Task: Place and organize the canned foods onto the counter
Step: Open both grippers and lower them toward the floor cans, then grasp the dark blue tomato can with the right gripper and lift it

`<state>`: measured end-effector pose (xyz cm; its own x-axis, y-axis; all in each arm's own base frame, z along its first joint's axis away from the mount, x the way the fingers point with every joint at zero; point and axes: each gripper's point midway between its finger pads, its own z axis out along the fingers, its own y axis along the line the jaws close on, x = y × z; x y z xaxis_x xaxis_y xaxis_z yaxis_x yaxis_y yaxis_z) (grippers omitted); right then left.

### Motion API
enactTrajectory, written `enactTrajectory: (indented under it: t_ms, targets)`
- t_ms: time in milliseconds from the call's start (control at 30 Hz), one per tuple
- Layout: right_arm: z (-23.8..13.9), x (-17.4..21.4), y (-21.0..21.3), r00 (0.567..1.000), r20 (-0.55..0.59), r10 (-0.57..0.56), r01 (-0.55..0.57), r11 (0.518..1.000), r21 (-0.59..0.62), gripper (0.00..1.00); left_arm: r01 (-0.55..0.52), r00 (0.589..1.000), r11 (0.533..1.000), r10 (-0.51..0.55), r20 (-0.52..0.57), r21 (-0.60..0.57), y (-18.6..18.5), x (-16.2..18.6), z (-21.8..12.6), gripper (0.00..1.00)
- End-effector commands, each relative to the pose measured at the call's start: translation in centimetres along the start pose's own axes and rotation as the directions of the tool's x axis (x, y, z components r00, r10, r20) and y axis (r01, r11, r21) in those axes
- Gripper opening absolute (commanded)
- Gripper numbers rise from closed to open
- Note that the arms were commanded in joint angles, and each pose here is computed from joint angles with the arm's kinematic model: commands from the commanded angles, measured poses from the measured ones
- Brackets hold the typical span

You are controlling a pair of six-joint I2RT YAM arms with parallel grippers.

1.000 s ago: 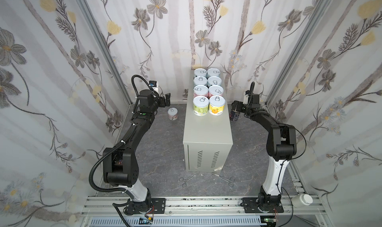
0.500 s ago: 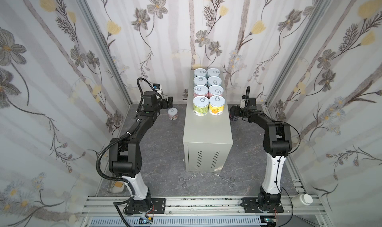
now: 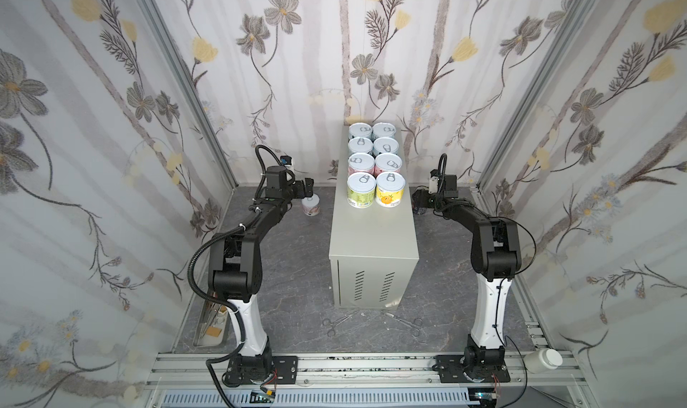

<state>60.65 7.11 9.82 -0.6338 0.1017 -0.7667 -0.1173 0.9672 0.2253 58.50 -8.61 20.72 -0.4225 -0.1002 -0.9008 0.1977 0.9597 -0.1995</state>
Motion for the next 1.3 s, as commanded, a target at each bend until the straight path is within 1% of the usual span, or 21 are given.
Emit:
enactTrajectory:
  t_ms: [0,133,267,467,767,1200,1233,1267]
  targets:
    - [-0.2,0.9,0.8,0.999,-0.046,0.013,-0.015,0.999,-0.032,0.45,0.001,1.0,1.0,-0.001,-0.019,-0.017,0.5,0.4,0.9,1.0]
    - [-1.0,0.4,0.9,0.999,-0.046,0.006,-0.007,1.0,-0.031,0.41,0.003,0.997,1.0,-0.005,-0.075,-0.026,1.0,2.6,2.1,1.0]
    - [-2.0,0.1,1.3,0.999,-0.05,-0.011,0.009,1.0,-0.03,0.37,0.008,0.995,0.999,-0.011,-0.102,-0.035,1.4,3.9,2.7,1.0]
    - [-5.3,-1.8,2.8,0.999,-0.019,-0.044,0.043,0.998,-0.039,0.32,0.016,0.991,0.999,-0.021,-0.132,-0.043,1.9,5.3,4.1,1.0]
    - [-11.8,-4.4,5.0,0.996,0.019,-0.086,0.086,0.996,-0.026,0.3,0.023,0.987,0.999,-0.029,-0.157,-0.041,2.1,6.6,5.7,1.0]
    - [-23.9,-8.7,9.2,0.981,0.097,-0.167,0.165,0.986,0.034,0.29,-0.023,0.978,1.0,0.02,-0.208,-0.012,0.8,8.3,8.1,1.0]
    - [-24.3,-8.6,9.3,0.982,0.091,-0.166,0.164,0.986,0.039,0.29,-0.024,0.978,1.0,0.022,-0.21,-0.009,0.7,8.4,8.1,1.0]
    - [-26.4,-9.4,9.7,0.978,0.123,-0.167,0.164,0.986,0.039,0.29,-0.027,0.977,1.0,0.024,-0.212,-0.009,0.7,8.5,8.2,1.0]
